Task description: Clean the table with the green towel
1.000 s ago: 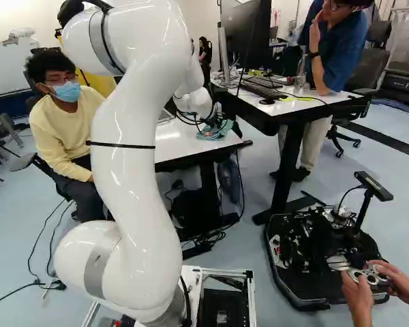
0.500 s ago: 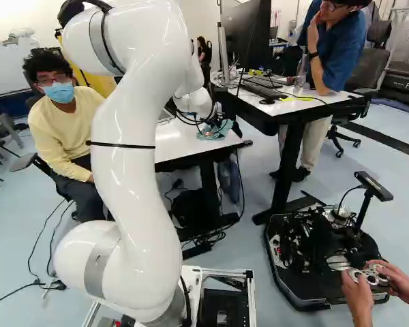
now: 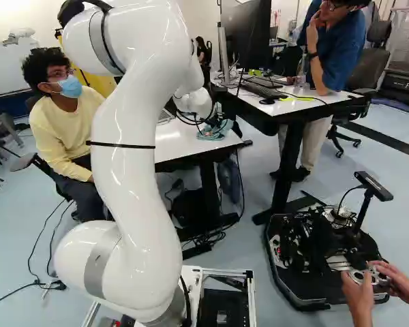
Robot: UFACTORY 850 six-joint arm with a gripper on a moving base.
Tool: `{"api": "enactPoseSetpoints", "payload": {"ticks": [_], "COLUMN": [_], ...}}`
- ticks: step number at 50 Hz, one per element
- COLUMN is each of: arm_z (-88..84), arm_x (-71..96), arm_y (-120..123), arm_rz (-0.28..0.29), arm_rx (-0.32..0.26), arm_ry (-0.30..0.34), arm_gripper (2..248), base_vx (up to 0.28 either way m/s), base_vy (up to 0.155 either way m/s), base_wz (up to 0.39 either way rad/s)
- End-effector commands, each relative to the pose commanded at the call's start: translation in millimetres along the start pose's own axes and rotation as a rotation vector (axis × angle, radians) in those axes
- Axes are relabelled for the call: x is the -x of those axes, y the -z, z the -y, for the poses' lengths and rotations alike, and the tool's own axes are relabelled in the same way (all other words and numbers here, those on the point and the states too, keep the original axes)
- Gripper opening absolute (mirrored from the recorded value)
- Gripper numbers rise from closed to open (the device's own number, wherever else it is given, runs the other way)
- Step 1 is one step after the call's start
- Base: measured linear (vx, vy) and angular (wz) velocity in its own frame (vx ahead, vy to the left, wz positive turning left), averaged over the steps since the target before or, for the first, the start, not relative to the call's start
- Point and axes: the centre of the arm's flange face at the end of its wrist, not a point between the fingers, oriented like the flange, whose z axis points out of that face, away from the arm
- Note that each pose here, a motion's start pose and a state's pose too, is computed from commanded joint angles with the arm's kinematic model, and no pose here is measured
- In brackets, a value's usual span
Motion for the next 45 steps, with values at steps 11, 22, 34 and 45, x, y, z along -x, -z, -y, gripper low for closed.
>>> {"api": "enactPoseSetpoints", "payload": {"ticks": [11,22,34,45], "arm_z": [0.0,0.0,0.4,1.2], "arm_x": [-6.6,-14.3,-22.3,-31.3], "arm_y": [9.1,20.4,30.5,36.6], "arm_rz": [-0.015,-0.029,-0.022,-0.010], "arm_rx": [0.000,0.000,0.000,-0.001], "arm_ry": [0.000,0.000,0.000,0.001], "arm_gripper": [40,39,39,39], "base_vx": [0.000,0.000,0.000,0.000], "base_vy": [0.000,0.000,0.000,0.000], "base_wz": [0.000,0.000,0.000,0.000]}}
